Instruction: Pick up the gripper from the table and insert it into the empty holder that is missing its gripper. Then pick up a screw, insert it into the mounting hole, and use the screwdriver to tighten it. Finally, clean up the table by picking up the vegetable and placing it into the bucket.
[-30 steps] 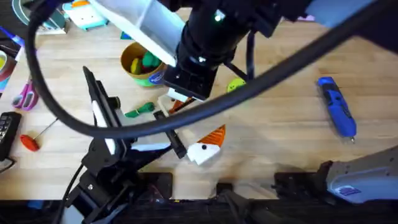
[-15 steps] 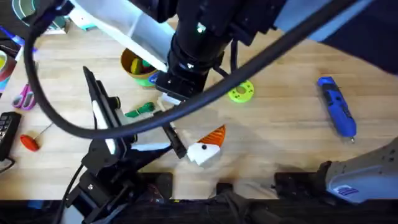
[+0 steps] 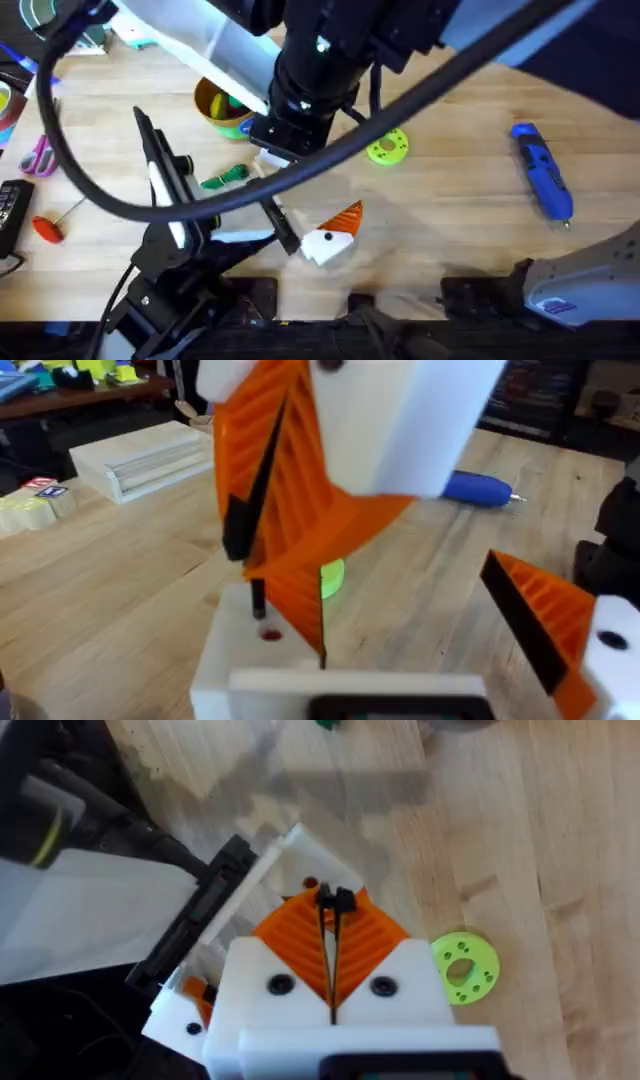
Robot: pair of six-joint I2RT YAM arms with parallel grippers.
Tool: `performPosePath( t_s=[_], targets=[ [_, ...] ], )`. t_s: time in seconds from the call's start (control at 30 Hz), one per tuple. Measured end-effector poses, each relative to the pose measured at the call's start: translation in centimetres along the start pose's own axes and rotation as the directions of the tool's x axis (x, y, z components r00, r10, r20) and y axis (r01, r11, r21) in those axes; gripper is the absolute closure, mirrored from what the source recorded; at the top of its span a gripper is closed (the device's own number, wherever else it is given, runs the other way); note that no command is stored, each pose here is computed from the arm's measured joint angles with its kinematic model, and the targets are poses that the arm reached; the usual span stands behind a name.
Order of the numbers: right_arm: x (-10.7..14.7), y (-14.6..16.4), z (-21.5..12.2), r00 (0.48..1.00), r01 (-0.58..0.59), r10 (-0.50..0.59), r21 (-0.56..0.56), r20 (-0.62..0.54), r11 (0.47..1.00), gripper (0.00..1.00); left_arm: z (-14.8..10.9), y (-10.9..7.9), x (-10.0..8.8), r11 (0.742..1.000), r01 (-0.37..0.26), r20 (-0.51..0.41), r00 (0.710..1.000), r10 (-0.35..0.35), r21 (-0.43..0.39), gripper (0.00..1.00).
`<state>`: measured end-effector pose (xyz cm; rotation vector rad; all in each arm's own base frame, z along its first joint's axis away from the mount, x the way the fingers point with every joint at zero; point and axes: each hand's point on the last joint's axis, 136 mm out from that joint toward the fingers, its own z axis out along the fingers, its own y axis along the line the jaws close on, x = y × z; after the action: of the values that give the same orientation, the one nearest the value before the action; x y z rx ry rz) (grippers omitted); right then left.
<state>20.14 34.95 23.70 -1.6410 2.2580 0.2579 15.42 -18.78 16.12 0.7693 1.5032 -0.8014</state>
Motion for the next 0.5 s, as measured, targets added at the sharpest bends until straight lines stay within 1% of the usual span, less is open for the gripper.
performPosePath(
  t_s=[0.27, 0.5],
  targets=[
    [-0.36, -0.06, -0.50, 1.000, -0.007, 0.007, 0.003, 0.015, 1.000, 0.994, 0.00, 0.00, 0.00, 1.000, 0.000, 0.000, 1.000, 0.000, 0.000, 0.008],
    [-0.10, 0.02, -0.57, 1.000, -0.007, 0.007, 0.000, 0.004, 1.000, 0.994, 0.00, 0.00, -0.01, 1.000, 0.000, 0.000, 1.000, 0.000, 0.000, 0.008]
  ],
)
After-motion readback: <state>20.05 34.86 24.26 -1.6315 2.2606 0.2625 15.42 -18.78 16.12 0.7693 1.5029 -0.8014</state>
